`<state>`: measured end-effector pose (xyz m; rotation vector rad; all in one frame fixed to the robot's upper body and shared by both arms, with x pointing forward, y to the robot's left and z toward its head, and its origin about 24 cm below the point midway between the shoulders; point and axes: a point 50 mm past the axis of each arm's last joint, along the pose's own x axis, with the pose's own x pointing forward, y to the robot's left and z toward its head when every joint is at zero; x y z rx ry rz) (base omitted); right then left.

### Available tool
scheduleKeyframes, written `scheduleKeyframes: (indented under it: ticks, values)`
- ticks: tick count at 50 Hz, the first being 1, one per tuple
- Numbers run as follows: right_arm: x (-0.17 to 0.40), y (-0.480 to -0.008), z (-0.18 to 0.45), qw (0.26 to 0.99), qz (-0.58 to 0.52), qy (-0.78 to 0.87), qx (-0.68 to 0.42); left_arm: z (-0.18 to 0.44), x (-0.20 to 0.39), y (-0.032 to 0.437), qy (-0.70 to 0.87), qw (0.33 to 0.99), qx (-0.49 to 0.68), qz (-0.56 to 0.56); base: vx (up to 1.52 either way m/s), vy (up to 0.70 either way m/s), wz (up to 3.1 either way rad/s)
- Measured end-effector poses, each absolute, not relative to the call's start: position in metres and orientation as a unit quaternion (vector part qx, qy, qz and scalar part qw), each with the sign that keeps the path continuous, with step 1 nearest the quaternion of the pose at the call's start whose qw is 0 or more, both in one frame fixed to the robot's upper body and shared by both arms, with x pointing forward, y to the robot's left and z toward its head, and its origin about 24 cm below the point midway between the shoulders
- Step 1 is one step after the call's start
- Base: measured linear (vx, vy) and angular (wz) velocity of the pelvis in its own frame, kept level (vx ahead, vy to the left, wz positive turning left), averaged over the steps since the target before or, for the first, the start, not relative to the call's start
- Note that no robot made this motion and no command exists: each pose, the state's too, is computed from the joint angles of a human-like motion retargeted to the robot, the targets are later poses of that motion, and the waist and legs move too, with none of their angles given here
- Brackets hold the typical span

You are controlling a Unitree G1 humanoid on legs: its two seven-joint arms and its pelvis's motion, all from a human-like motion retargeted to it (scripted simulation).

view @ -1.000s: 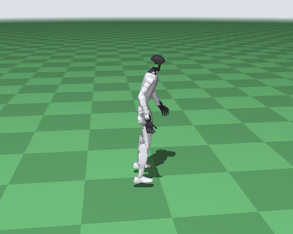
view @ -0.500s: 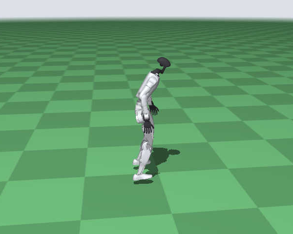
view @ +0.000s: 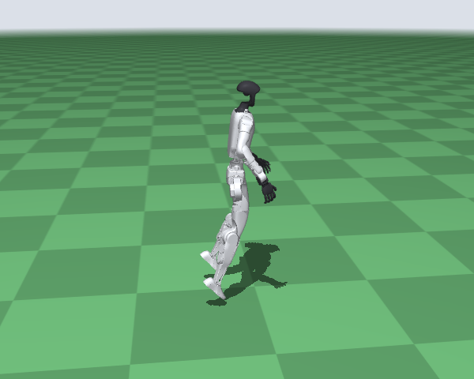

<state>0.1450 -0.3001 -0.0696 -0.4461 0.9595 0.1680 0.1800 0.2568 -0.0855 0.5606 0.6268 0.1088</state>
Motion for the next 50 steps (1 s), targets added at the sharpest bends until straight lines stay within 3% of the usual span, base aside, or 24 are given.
scheduleKeyframes:
  ticks: [3,9,17,21,25,30,35,43,50]
  values:
    - [0.118,-0.318,-0.091,0.807,0.061,0.554,-0.197,-0.094,0.166,0.275,0.37,0.887,0.255,0.106,-0.04,-0.06,0.62]
    - [0.114,-0.33,-0.103,0.755,0.046,0.618,-0.213,-0.104,0.128,0.305,0.448,0.842,0.229,0.196,-0.16,-0.15,-0.18]
    - [0.116,-0.314,-0.109,0.788,0.03,0.583,-0.195,-0.111,0.066,0.326,0.501,0.81,0.25,0.174,-0.13,0.18,-0.11]
    - [0.163,-0.298,-0.085,0.846,0.067,0.485,-0.212,-0.087,0.092,0.346,0.431,0.838,0.266,0.205,-0.29,0.0,-0.42]
    - [0.215,-0.282,-0.062,0.898,-0.011,0.38,-0.221,-0.073,0.111,0.366,0.411,0.83,0.238,0.292,-0.4,-0.05,-0.1]
    - [0.2,-0.259,-0.089,0.896,-0.146,0.384,-0.169,-0.098,0.123,0.333,0.429,0.822,0.198,0.319,-0.07,0.0,0.26]
    - [0.161,-0.256,-0.109,0.882,-0.105,0.432,-0.156,-0.104,0.14,0.301,0.404,0.856,0.227,0.229,0.08,0.02,-0.1]
    - [0.138,-0.273,-0.116,0.865,-0.117,0.474,-0.112,-0.11,0.149,0.282,0.412,0.87,0.185,0.196,-0.04,0.03,-0.2]
    - [0.137,-0.28,-0.129,0.816,-0.122,0.525,-0.21,-0.115,0.173,0.271,0.434,0.845,0.286,0.123,-0.01,0.0,-0.02]
